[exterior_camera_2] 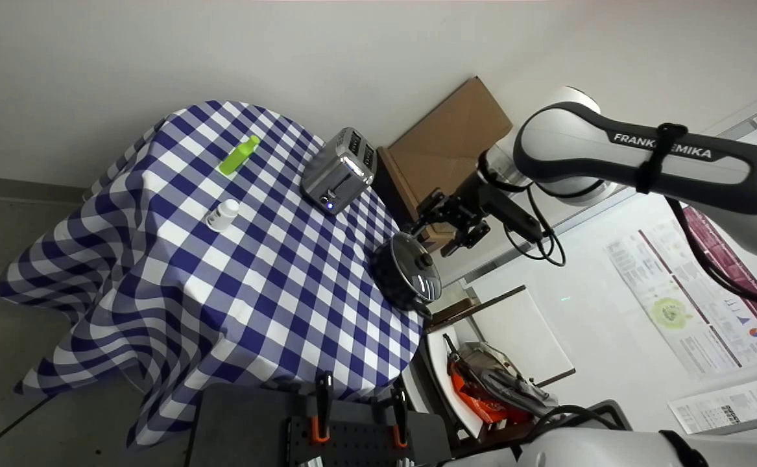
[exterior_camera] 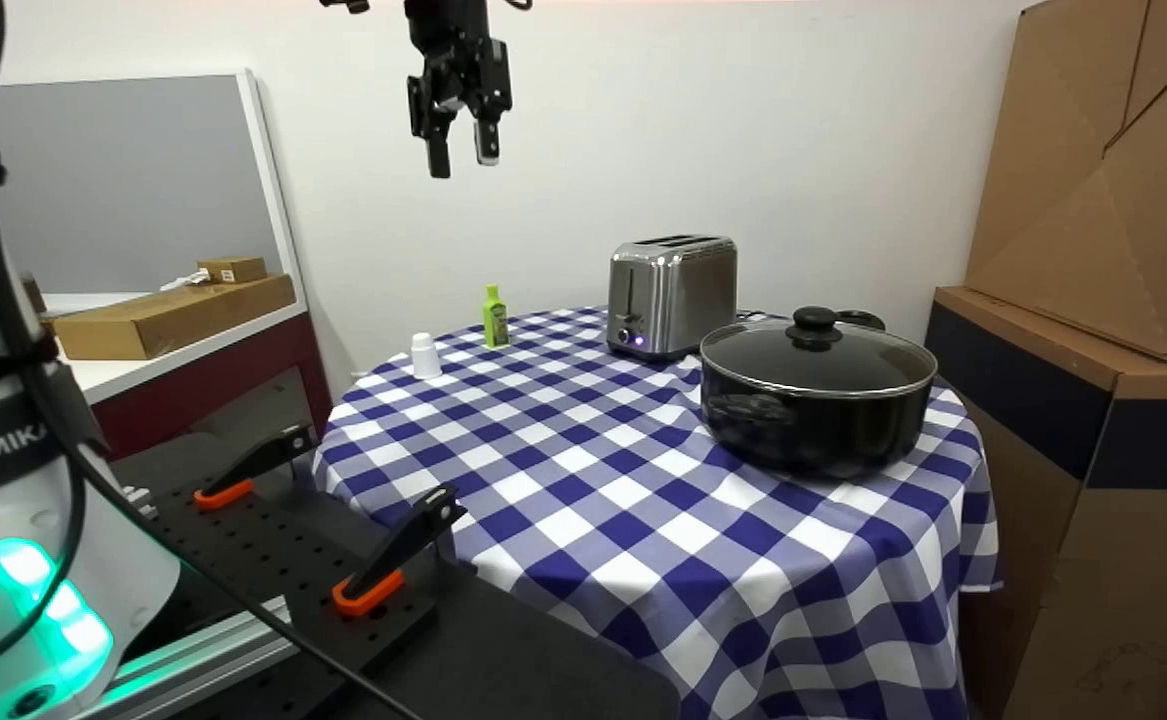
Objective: Push the lever on the toaster downwards
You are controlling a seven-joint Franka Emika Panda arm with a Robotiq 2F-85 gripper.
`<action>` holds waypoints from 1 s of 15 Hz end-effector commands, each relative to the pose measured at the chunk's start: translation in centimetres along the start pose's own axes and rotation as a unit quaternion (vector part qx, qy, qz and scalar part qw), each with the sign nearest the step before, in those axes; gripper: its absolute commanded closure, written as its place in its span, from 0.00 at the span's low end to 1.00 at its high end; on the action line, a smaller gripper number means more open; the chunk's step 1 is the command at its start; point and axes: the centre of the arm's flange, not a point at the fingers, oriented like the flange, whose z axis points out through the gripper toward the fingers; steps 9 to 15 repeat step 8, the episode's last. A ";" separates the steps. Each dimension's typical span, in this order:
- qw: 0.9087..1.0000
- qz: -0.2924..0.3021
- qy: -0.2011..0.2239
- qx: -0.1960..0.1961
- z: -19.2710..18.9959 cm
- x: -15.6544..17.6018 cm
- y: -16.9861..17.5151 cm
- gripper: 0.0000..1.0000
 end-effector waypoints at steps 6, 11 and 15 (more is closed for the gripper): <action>0.999 -0.027 0.035 0.007 -2.8 -1.1 2.2 0.00; 0.999 -0.028 0.031 0.005 -2.4 -1.0 2.0 0.00; 0.999 -0.028 0.031 0.005 -2.4 -1.0 2.0 0.00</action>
